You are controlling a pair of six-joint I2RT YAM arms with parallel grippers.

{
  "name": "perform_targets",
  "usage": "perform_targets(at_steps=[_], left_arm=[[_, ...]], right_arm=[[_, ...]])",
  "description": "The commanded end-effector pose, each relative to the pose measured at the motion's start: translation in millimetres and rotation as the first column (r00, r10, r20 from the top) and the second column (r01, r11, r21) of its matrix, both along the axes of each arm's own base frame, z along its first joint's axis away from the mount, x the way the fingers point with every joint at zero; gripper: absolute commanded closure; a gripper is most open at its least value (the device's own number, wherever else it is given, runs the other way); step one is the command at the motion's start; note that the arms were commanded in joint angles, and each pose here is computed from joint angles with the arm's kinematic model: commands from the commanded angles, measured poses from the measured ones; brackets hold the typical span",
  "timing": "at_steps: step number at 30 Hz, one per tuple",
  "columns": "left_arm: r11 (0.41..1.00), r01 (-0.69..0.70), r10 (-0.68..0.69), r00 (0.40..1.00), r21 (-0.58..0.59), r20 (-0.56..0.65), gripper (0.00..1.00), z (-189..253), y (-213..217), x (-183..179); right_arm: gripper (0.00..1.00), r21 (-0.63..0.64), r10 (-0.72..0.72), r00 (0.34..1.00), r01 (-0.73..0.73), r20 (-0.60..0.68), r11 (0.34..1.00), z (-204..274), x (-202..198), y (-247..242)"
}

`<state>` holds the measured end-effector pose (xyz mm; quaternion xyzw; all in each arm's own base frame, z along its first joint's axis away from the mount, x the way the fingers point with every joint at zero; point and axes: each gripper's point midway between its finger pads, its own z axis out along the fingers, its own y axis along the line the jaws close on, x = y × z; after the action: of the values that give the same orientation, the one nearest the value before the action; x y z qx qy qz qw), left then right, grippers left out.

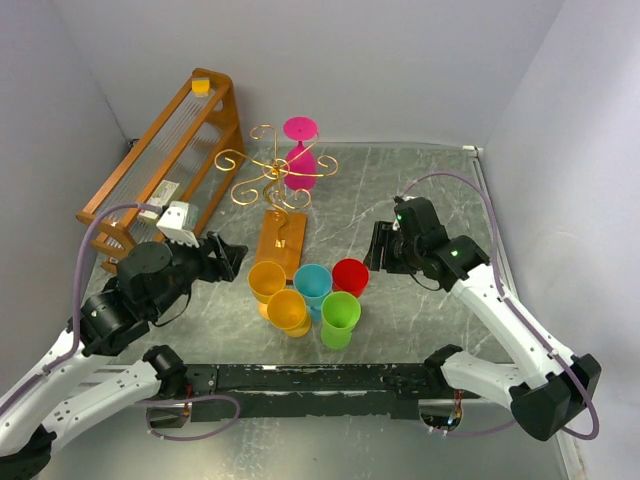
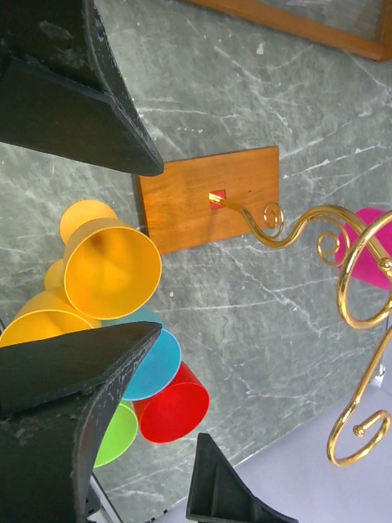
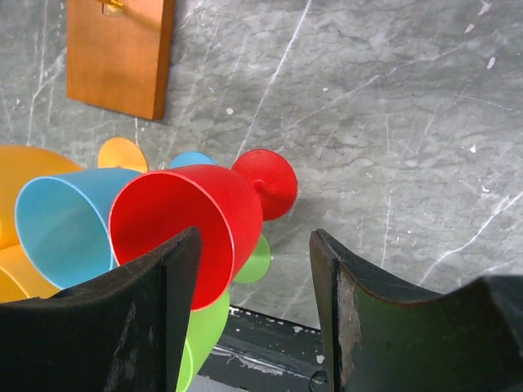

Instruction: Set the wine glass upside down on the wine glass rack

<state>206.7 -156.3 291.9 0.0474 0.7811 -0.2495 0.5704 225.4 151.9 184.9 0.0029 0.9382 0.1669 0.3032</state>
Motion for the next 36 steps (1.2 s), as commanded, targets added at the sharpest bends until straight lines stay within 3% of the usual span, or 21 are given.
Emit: perform_targets(at_steps=[1, 4, 9, 22, 29, 33, 36], left_arm=[[0.997, 0.028, -0.027, 1.000, -0.072, 0.007, 0.17, 14, -5, -7], [0.996, 0.032, -0.031, 0.999, -0.078, 0.005, 0.17, 16, -4, -9], [0.997, 0.031, -0.032, 0.999, -0.077, -0.013, 0.17, 13, 0, -14], [0.991, 0.045, -0.038, 0.998, -0.123, 0.057, 0.17, 30, 6, -21], [0.995, 0.070, -0.064, 0.995, -0.076, 0.070, 0.17, 34, 0, -17], [0.995, 0.089, -0.085, 0.994, -0.055, 0.068, 0.17, 33, -1, -19], [0.995, 0.086, -0.082, 0.993, -0.045, 0.086, 0.17, 37, 2, -20]], right_arm=[[0.45, 0.037, 0.022, 1.000, -0.021, -0.017, 0.999, 3, -9, 4], [0.47, 0.054, 0.024, 1.000, -0.025, 0.009, 0.998, 8, -10, 4], [0.53, 0.038, 0.057, 0.997, -0.055, -0.053, 0.998, -19, -26, 1], [0.53, 0.041, 0.071, 0.997, -0.069, -0.029, 0.997, -15, -25, 4], [0.76, -0.008, 0.048, 0.993, -0.050, -0.106, 0.999, -34, -18, 7], [1.00, -0.075, -0.001, 0.997, -0.005, -0.080, 0.997, -24, -6, -1], [1.00, -0.123, -0.065, 0.997, 0.061, -0.030, 0.991, -14, 6, -11]])
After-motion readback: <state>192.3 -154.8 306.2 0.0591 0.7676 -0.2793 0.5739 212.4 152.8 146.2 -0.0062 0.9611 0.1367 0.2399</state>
